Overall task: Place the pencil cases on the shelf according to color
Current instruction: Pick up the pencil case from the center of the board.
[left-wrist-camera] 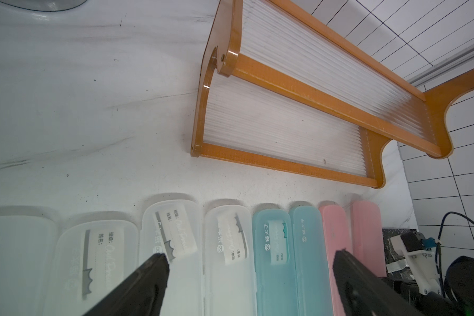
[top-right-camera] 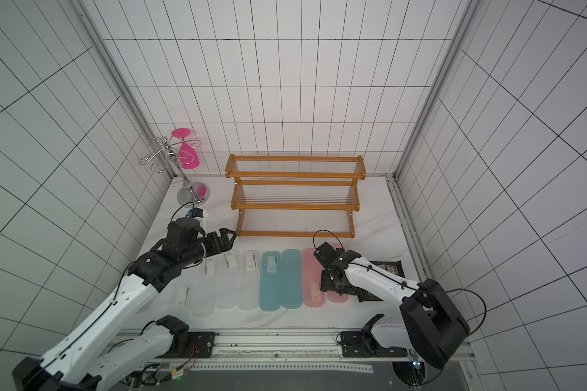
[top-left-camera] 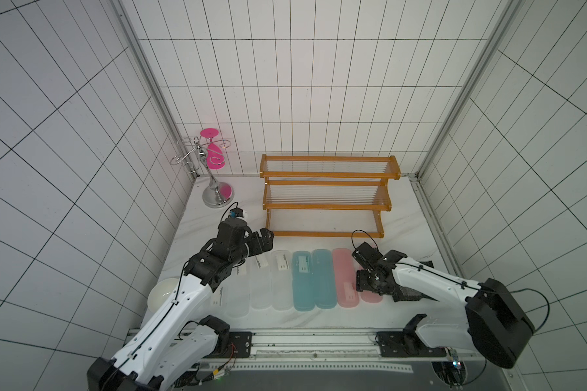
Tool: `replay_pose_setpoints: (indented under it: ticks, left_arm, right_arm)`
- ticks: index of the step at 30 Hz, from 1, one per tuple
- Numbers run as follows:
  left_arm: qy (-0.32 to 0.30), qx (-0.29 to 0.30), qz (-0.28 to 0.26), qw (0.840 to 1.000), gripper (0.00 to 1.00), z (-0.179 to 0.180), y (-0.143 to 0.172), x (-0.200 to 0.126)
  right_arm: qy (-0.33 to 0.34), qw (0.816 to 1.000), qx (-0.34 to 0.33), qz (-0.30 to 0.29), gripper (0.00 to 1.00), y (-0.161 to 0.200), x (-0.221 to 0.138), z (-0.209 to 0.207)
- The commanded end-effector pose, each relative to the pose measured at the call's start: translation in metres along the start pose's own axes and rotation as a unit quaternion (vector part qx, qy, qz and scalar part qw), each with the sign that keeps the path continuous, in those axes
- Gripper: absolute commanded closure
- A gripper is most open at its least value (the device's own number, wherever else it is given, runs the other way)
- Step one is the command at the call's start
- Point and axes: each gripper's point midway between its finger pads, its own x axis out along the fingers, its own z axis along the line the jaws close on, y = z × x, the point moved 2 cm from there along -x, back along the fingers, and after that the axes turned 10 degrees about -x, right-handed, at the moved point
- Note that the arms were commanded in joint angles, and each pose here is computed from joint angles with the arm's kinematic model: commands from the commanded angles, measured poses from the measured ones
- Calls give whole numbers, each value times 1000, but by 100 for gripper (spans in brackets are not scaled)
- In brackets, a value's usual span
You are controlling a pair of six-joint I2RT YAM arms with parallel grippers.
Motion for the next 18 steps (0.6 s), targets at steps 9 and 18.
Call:
replay_pose_setpoints:
  ticks: [9, 18]
  left_arm:
    - [79, -17, -28, 996, 2, -44, -25, -39]
    - [133, 5, -50, 990, 2, -89, -51, -70]
  right_arm:
    - [6, 992, -59, -110, 36, -25, -101, 12]
    - [-50, 968, -75, -234, 35, -55, -210, 6]
